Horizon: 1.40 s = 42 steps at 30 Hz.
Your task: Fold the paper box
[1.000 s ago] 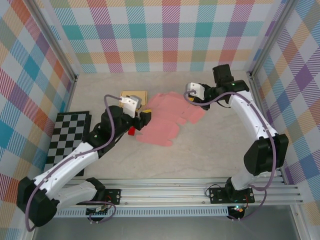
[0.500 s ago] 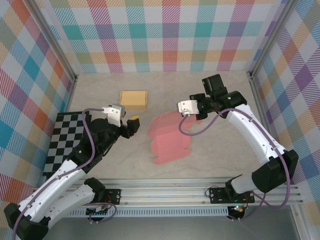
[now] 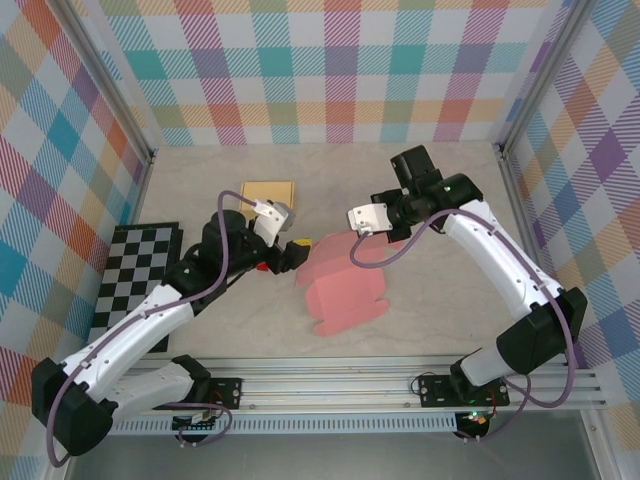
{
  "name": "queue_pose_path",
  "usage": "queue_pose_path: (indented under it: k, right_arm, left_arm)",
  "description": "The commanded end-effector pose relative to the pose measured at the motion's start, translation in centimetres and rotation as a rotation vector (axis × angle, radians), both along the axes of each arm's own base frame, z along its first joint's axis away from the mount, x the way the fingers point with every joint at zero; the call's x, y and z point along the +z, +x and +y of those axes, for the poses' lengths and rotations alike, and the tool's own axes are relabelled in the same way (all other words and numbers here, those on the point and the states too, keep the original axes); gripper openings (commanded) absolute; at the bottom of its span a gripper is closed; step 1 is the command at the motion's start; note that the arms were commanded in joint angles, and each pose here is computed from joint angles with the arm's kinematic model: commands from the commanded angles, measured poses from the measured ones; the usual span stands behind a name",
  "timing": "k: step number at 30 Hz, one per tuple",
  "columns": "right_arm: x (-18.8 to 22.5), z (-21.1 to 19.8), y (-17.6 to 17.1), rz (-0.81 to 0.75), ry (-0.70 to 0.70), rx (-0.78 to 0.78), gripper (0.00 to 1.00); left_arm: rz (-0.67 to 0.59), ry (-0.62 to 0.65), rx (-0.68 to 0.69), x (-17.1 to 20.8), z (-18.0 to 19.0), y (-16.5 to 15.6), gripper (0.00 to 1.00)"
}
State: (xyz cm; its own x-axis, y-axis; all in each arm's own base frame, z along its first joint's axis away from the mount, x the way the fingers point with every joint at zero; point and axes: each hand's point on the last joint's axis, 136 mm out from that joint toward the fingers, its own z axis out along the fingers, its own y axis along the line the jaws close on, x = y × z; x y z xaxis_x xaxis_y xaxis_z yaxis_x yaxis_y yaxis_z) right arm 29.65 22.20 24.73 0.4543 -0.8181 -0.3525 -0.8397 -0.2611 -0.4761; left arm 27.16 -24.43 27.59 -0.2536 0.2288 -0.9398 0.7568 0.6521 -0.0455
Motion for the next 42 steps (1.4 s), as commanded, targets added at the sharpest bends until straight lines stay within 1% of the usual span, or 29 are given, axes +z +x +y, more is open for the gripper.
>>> queue_pose_path:
  k: [1, 4, 7, 12, 15, 20, 27, 33, 40, 41, 42]
  right_arm:
    - [0.2, 0.8, -1.1, 0.044, 0.010, 0.049, 0.00]
    - [0.2, 1.2, -1.3, 0.052, 0.010, 0.060, 0.00]
    - [0.2, 1.5, -1.7, 0.060, 0.008, 0.073, 0.00]
    - [0.5, 1.8, -1.9, 0.068, 0.016, 0.078, 0.00]
    - [0.7, 1.6, -1.8, 0.060, 0.010, 0.076, 0.00]
    - [1.0, 1.5, -1.8, 0.047, 0.004, 0.080, 0.00]
    - [0.9, 0.8, -1.6, 0.026, -0.030, 0.067, 0.00]
    - [2.1, 1.6, -2.7, 0.033, 0.029, 0.105, 0.00]
    - [1.9, 2.1, -4.0, 0.052, 0.037, 0.136, 0.00]
    - [1.9, 2.2, -4.1, 0.055, 0.040, 0.140, 0.00]
    - [2.0, 2.2, -4.2, 0.055, 0.042, 0.143, 0.00]
  left_arm:
    - [-0.051, -0.024, -0.085, 2.5, -1.4, -0.4, 0.69]
    - [-0.053, -0.023, -0.098, 2.5, -1.9, -0.1, 0.69]
    - [-0.039, -0.026, -0.139, 2.5, -2.6, -0.4, 0.69]
    - [-0.006, -0.038, -0.243, 2.5, -3.7, -1.9, 0.68]
    - [0.008, -0.017, -0.272, 2.0, -3.6, -2.8, 0.68]
    - [-0.003, 0.001, -0.310, 2.0, -3.4, -3.9, 0.68]
    - [0.036, 0.050, -0.351, 1.4, -3.3, -4.8, 0.68]
    - [0.038, 0.060, -0.355, 1.7, -4.1, -4.2, 0.68]
    - [0.026, 0.092, -0.373, 2.2, -5.2, -3.5, 0.67]
    - [0.026, 0.095, -0.381, 2.3, -5.3, -3.6, 0.66]
    - [0.029, 0.099, -0.390, 2.2, -5.4, -3.7, 0.62]
